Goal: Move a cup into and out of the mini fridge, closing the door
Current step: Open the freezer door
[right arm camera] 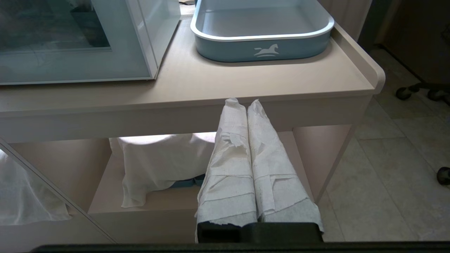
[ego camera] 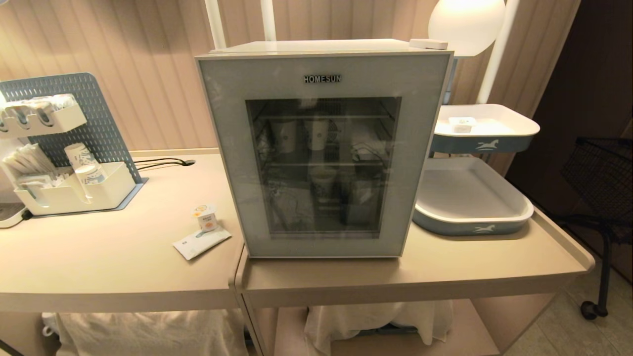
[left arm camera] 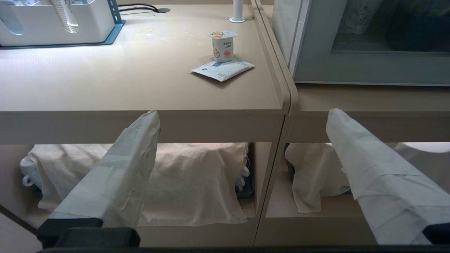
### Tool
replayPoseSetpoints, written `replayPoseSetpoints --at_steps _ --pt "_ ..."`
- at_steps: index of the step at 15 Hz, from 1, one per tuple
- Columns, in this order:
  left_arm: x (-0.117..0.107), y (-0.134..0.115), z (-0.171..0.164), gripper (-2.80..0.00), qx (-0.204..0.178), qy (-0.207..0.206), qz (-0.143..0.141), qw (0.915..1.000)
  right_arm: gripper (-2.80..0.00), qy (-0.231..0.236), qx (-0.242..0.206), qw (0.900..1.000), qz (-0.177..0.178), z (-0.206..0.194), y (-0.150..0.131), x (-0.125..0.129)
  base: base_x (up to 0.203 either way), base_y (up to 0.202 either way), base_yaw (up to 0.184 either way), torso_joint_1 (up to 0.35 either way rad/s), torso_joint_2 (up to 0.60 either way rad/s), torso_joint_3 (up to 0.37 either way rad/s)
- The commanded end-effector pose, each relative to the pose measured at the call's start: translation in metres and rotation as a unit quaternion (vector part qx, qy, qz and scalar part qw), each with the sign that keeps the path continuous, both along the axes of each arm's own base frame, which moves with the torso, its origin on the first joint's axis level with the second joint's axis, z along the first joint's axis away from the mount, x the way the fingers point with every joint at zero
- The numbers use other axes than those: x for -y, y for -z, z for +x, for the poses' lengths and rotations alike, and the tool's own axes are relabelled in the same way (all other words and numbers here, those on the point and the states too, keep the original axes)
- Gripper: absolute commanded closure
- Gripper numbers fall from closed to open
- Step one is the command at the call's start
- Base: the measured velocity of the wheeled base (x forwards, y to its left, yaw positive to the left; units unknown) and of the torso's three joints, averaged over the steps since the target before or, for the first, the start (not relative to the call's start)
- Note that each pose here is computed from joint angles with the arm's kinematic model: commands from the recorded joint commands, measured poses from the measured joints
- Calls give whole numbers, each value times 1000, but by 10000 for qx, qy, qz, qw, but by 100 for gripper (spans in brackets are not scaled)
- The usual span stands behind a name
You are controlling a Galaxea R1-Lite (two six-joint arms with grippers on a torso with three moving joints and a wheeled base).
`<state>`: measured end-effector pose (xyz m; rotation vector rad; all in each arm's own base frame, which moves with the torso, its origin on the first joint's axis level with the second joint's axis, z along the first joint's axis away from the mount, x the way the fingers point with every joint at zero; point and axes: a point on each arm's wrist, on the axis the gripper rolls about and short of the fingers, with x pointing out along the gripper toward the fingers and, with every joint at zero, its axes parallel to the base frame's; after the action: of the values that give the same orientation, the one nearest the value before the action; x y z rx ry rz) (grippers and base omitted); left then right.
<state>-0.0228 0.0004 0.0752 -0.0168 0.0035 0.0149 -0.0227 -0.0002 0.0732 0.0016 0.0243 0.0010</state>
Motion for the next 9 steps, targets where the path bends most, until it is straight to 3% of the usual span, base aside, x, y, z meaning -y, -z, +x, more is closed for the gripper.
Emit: replayPoseSetpoints --at_steps 1,9 --pt "0 0 0 -280 -5 -2 0 10000 0 -2 -9 10000 -1 0 0 0 0 0 0 0 0 0" --pt "0 0 0 -280 -5 -2 -7 10000 0 -13 3 10000 -33 0 0 0 0 0 0 0 0 0"
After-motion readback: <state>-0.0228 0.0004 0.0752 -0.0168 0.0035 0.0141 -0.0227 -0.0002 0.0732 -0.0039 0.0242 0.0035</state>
